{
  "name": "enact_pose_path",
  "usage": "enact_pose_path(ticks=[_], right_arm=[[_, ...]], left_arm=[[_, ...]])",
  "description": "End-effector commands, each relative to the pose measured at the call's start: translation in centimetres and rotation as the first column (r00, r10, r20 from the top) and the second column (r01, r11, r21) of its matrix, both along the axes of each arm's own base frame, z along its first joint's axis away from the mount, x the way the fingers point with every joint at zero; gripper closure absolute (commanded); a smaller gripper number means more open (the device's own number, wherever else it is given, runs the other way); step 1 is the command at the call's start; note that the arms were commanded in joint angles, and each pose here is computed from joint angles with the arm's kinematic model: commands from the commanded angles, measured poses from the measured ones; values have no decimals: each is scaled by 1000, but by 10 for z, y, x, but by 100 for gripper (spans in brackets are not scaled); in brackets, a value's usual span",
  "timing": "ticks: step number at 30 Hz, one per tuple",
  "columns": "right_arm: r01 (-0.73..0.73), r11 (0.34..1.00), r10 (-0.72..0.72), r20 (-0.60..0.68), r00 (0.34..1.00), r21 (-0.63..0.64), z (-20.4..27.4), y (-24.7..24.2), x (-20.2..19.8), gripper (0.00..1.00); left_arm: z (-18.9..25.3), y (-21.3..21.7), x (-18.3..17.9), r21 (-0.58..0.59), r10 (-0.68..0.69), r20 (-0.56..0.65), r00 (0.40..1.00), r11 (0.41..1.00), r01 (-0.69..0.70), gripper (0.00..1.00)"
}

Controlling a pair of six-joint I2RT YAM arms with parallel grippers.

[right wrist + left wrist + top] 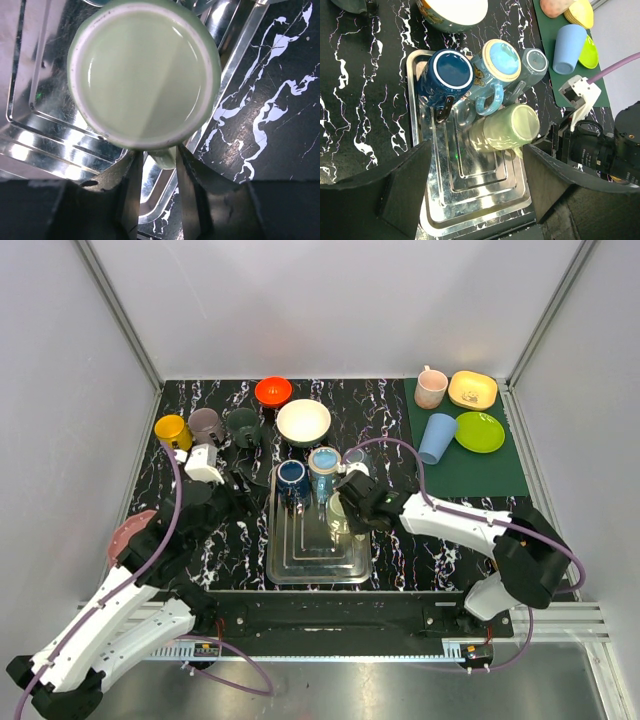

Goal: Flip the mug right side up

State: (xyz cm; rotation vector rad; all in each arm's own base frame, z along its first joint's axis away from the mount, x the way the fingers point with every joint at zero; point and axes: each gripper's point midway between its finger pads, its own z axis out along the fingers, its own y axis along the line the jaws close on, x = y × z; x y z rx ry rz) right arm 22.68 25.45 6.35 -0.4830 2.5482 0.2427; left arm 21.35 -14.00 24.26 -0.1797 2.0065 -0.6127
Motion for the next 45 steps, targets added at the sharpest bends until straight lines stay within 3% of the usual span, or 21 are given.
enact_pose_path(ticks=[1,6,11,14,15,16,18,20,21,24,26,32,39,45], right_arm=[[5,998,-10,76,997,64,23,10,7,60],[-13,995,7,69,998,98,31,15,2,54],[-90,932,38,152,988,350,122,33,-18,43],[-119,889,7,248,969,442,180,24,-21,39],[-137,880,0,289,957,455,199,18,-23,39],[-128,884,-22,315,949,450,206,12,-19,39],[-126,888,-42,351,935,443,216,4,-17,38],[-102,896,-75,375,924,432,218,-3,-11,39],[-100,898,-79,381,921,428,218,-5,-11,40],[-87,899,-101,397,912,429,220,-12,-10,40],[-87,899,-108,410,905,429,223,-15,-10,40],[-111,896,-102,443,891,430,235,-18,-11,40],[-91,907,-127,473,872,411,241,-31,-9,39],[-74,911,-136,464,876,406,235,-30,-6,39]], left_arm=[[7,1,7,5,16,35,999,1000,-16,23],[3,4,12,25,41,27,999,999,-41,23],[-4,24,32,112,170,25,985,979,-172,15],[-7,43,65,161,260,5,966,953,-257,13],[-23,36,76,164,227,-61,972,963,-214,13],[-23,55,95,135,284,-71,956,953,-273,13],[-43,52,123,134,257,-154,954,962,-237,16],[-38,59,152,162,275,-149,950,954,-251,17],[-64,58,166,221,263,-211,941,951,-216,19],[-78,56,198,287,252,-248,935,941,-178,22],[-73,57,217,299,262,-208,942,934,-194,22],[-105,62,263,357,294,-249,923,913,-195,24],[-131,80,282,416,350,-280,894,883,-216,35],[-138,92,287,400,386,-276,880,879,-260,49]])
